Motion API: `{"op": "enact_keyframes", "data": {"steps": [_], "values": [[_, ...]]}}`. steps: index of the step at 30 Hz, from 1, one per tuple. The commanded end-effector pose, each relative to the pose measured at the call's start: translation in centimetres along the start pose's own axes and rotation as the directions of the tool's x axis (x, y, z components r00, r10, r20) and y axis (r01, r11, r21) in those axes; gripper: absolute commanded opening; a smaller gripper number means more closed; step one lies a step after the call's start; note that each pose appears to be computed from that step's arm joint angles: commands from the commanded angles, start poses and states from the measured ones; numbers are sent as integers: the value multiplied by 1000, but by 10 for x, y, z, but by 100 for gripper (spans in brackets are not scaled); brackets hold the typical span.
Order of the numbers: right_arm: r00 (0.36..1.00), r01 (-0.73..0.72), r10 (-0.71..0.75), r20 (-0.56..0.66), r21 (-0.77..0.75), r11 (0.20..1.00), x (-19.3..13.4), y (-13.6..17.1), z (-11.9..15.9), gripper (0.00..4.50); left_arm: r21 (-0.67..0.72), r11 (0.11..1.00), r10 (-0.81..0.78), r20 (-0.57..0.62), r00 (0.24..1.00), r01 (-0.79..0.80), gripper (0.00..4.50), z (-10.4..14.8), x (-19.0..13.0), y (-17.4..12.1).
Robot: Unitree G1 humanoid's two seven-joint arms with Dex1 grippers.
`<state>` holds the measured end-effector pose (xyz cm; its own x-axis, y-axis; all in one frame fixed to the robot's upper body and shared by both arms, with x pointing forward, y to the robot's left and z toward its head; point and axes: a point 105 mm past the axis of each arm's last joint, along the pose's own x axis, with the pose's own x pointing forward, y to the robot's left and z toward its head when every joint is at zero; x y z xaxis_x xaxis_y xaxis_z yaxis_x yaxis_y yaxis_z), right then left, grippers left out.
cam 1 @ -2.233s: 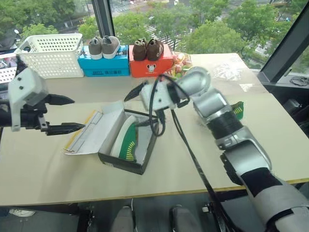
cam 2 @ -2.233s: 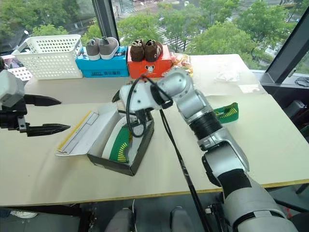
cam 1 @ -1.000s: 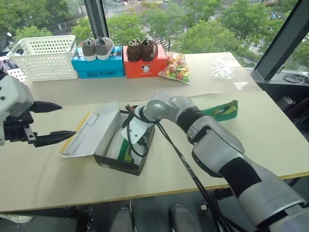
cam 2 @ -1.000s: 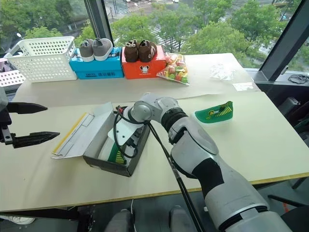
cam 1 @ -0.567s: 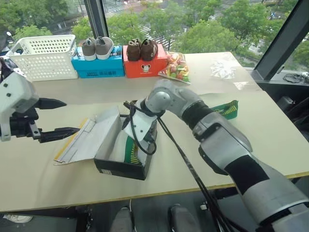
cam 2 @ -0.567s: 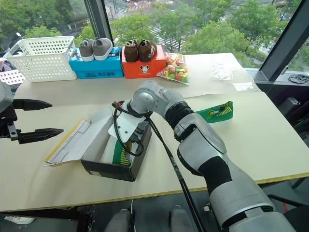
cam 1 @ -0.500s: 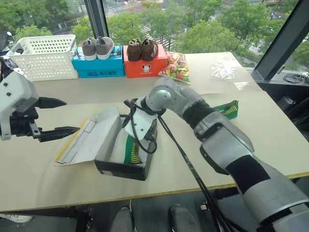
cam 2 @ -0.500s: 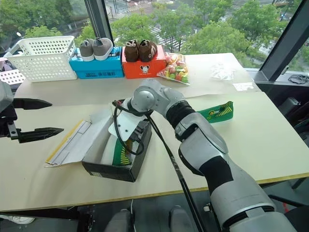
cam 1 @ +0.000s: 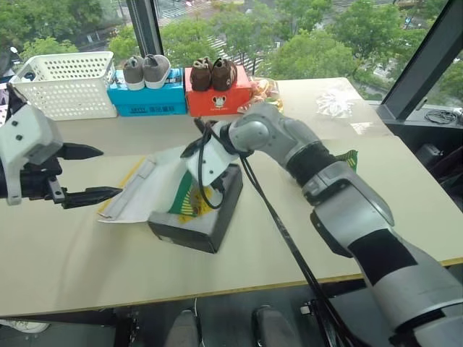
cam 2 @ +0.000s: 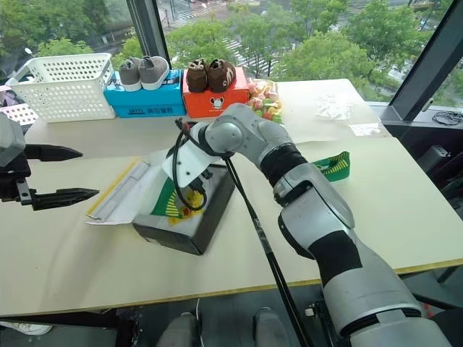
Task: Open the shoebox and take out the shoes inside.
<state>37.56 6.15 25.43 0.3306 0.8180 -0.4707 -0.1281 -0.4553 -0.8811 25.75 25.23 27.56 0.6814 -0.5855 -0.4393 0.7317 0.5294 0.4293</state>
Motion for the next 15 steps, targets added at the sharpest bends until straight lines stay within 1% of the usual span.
{"op": "enact_keyframes", "data": {"steps": [1, 4, 8, 10, 12, 13, 15], "values": [[994, 110, -112, 20, 75, 991, -14, -19, -2, 70, 52, 999, 9, 11, 1000, -10, 450, 10, -3, 5], [987, 161, -163, 5, 134, 978, -29, -27, -9, 70, 58, 998, 0, 15, 1000, -1, 450, 12, -1, 6], [973, 227, -228, -22, 230, 946, -60, -44, -22, 70, 64, 998, -16, 22, 1000, 14, 450, 13, 2, 6], [967, 249, -253, -30, 326, 912, -82, -50, -30, 70, 65, 998, -28, 30, 999, 26, 450, 13, 5, 6], [972, 217, -234, -10, 414, 884, -101, -43, -34, 70, 65, 997, -43, 37, 998, 40, 450, 13, 9, 6], [974, 179, -227, 27, 525, 832, -113, -37, -35, 70, 66, 997, -52, 43, 998, 49, 450, 13, 12, 5], [977, 92, -195, 85, 658, 747, -136, -23, -34, 70, 67, 996, -65, 53, 996, 61, 450, 13, 17, 6]]}}
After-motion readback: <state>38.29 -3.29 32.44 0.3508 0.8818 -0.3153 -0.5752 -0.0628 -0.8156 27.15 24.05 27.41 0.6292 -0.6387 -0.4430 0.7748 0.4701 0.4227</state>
